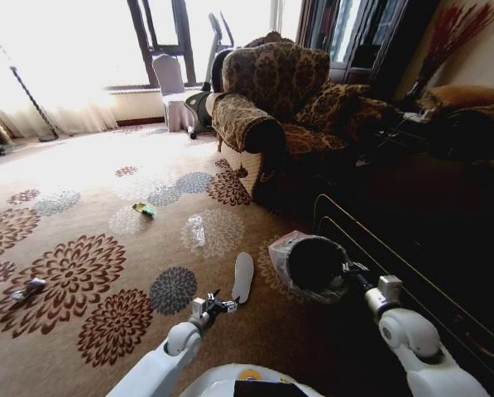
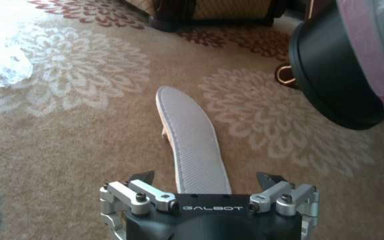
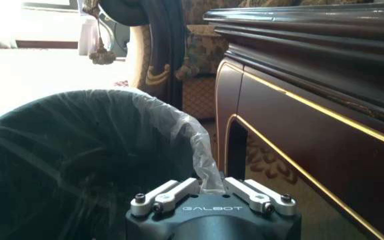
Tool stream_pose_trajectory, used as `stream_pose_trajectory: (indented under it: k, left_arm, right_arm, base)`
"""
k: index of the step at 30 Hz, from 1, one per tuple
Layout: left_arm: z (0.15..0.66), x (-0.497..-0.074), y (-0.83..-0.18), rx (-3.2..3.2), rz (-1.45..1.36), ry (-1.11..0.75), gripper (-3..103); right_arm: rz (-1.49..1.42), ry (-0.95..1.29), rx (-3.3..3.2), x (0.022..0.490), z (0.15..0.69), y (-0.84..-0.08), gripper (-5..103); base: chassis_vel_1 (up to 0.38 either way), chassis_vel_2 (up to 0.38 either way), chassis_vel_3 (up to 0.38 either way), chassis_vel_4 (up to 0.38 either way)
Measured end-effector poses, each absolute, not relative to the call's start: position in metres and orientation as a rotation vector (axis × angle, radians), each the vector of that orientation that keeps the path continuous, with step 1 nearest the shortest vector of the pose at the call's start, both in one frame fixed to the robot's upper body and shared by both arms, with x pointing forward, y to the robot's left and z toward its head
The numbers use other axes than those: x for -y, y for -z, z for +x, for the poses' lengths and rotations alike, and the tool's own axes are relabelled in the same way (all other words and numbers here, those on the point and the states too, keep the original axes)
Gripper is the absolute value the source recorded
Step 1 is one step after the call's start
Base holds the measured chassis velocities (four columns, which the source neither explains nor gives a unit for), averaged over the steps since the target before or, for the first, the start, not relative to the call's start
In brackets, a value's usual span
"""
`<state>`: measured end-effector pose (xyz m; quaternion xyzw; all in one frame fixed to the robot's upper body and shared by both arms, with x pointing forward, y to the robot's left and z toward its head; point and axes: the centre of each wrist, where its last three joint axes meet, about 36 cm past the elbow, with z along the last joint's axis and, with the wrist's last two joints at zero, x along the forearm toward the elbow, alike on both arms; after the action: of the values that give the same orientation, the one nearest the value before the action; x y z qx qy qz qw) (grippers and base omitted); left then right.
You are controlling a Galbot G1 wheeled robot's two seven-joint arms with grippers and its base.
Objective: Pick up the trash from the ground and place it into the trash bin.
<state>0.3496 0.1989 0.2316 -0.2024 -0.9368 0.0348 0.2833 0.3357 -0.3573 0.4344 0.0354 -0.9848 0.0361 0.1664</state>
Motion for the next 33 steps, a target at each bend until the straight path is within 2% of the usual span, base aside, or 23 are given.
stream_pose_trajectory:
  k: [7,17,19,22,28,31,33]
  left_arm:
    - [0.393,-0.199,-0.210,2.530,-0.527,-0.054,100]
    - [0.402,-0.183,-0.194,2.520,-0.539,-0.106,100]
    - [0.400,-0.179,-0.190,2.513,-0.535,-0.112,103]
    - [0.398,-0.172,-0.183,2.506,-0.531,-0.127,92]
    - [0.400,-0.174,-0.181,2.504,-0.533,-0.126,81]
    - [0.401,-0.174,-0.180,2.501,-0.532,-0.126,68]
    - [0.401,-0.174,-0.179,2.501,-0.533,-0.127,68]
  right_arm:
    - [0.098,-0.108,2.793,0.359,0.334,-0.431,1]
    - [0.114,-0.127,2.792,0.361,0.338,-0.432,1]
    - [0.113,-0.127,2.793,0.362,0.338,-0.431,1]
    - [0.113,-0.126,2.795,0.363,0.338,-0.429,1]
    - [0.114,-0.126,2.798,0.363,0.339,-0.429,1]
    - [0.121,-0.124,2.799,0.363,0.339,-0.429,1]
    - [0.123,-0.123,2.800,0.363,0.338,-0.428,1]
  base:
    - [0.000,0.000,0.000,0.000]
    - [0.000,0.000,0.000,0.000]
    - [0.000,0.000,0.000,0.000]
    - [0.000,0.000,0.000,0.000]
    - [0.000,0.000,0.000,0.000]
    - [0.000,0.000,0.000,0.000]
    - [0.000,0.000,0.000,0.000]
